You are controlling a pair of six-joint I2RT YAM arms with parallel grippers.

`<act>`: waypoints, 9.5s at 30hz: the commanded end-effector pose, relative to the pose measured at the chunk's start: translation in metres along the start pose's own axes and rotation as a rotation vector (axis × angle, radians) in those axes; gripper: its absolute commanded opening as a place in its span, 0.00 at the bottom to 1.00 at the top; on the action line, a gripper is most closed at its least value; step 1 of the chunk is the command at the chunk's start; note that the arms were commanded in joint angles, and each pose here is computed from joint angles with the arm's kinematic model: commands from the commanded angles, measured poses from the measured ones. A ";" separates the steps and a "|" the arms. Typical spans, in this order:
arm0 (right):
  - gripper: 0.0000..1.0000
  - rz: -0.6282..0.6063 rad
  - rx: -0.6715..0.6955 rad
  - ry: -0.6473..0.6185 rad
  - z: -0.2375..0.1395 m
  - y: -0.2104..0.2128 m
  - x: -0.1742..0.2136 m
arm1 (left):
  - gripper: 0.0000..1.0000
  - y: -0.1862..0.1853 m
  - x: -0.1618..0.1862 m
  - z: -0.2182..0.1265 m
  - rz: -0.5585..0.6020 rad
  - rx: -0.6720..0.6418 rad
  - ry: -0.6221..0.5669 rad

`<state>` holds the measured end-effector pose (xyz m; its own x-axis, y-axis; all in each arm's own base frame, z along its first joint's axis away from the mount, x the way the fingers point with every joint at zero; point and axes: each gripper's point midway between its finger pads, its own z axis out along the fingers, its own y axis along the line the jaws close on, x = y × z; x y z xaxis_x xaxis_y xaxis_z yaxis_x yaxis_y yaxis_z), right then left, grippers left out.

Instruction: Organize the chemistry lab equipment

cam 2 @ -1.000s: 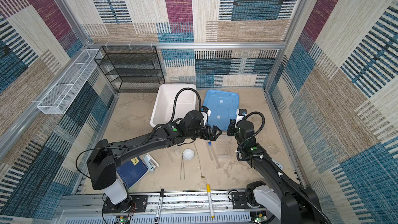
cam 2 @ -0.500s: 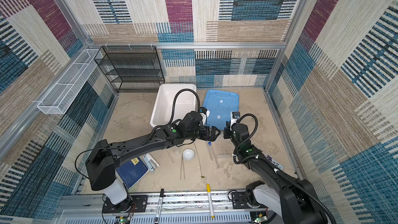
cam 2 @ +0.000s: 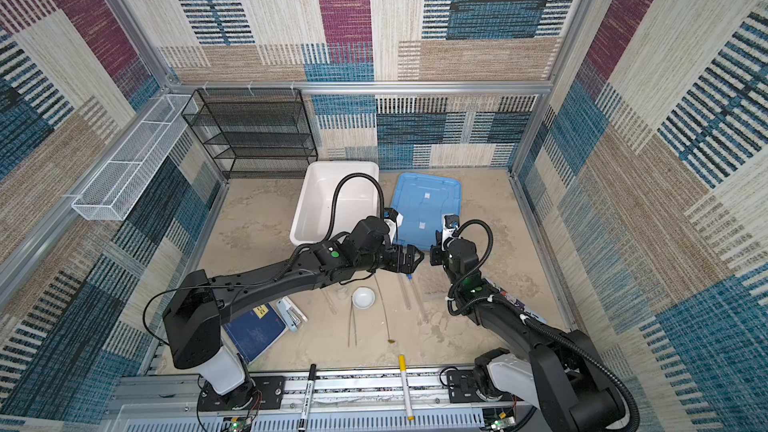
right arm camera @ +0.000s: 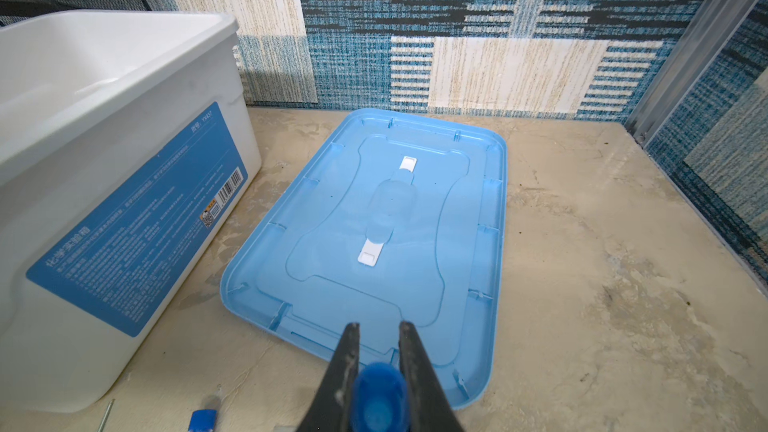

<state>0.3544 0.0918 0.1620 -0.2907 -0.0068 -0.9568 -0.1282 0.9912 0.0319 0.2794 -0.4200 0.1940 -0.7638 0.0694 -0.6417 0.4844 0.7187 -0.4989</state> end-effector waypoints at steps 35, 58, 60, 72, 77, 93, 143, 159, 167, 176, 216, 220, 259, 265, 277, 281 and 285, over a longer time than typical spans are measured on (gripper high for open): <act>0.99 0.096 -0.271 -0.024 -0.090 0.040 -0.129 | 0.64 0.045 0.088 0.032 -0.376 -0.344 0.300; 0.99 0.061 -0.198 -0.080 -0.102 0.024 -0.125 | 0.55 0.082 0.103 0.081 -0.244 -0.567 0.297; 0.99 0.062 -0.185 -0.073 -0.101 0.022 -0.124 | 0.52 0.084 0.106 0.082 -0.235 -0.592 0.309; 0.99 0.107 -0.163 -0.087 -0.104 0.017 -0.125 | 0.34 0.094 0.112 0.084 -0.233 -0.652 0.335; 1.00 0.102 -0.137 -0.089 -0.102 0.013 -0.126 | 0.23 0.101 0.117 0.086 -0.260 -0.660 0.358; 0.99 0.125 -0.166 -0.089 -0.096 0.019 -0.128 | 0.12 0.096 0.088 0.068 -0.204 -0.646 0.257; 0.92 0.196 -0.683 0.279 -0.058 0.117 -0.145 | 0.06 -0.011 -0.034 -0.058 0.270 0.007 -0.425; 0.53 0.277 -0.772 0.360 -0.059 0.133 -0.122 | 0.06 -0.008 -0.033 -0.056 0.240 0.003 -0.426; 0.36 0.294 -0.786 0.373 -0.059 0.136 -0.116 | 0.06 -0.007 -0.031 -0.052 0.237 0.001 -0.418; 0.24 0.302 -0.784 0.399 -0.057 0.136 -0.106 | 0.06 -0.002 -0.030 -0.052 0.236 -0.016 -0.420; 0.17 0.085 -0.316 0.029 -0.079 0.054 -0.114 | 0.99 -0.019 -0.036 -0.079 0.206 0.137 -0.447; 0.16 0.092 -0.209 -0.027 -0.088 0.031 -0.110 | 0.99 -0.022 -0.034 -0.078 0.200 0.158 -0.437; 0.17 0.209 0.096 -0.116 -0.075 -0.029 -0.030 | 0.99 -0.038 -0.003 -0.024 0.231 0.243 -0.250; 0.17 0.204 0.098 -0.103 -0.071 -0.029 -0.026 | 0.99 -0.038 0.001 -0.016 0.207 0.250 -0.231; 0.17 0.206 0.091 -0.100 -0.064 -0.027 -0.018 | 0.99 -0.036 0.003 -0.013 0.208 0.245 -0.224; 0.17 0.206 0.085 -0.099 -0.061 -0.025 -0.016 | 0.99 -0.035 0.002 -0.013 0.208 0.243 -0.228; 0.17 0.200 0.083 -0.085 -0.056 -0.024 -0.011 | 0.99 -0.034 0.003 -0.011 0.207 0.240 -0.227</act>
<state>0.3044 0.0587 0.1822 -0.2492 0.1910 -0.9494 0.0153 0.9810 0.1933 0.2546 -0.4338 0.2102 -0.5357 0.0464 -0.8431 0.7273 0.5326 -0.4328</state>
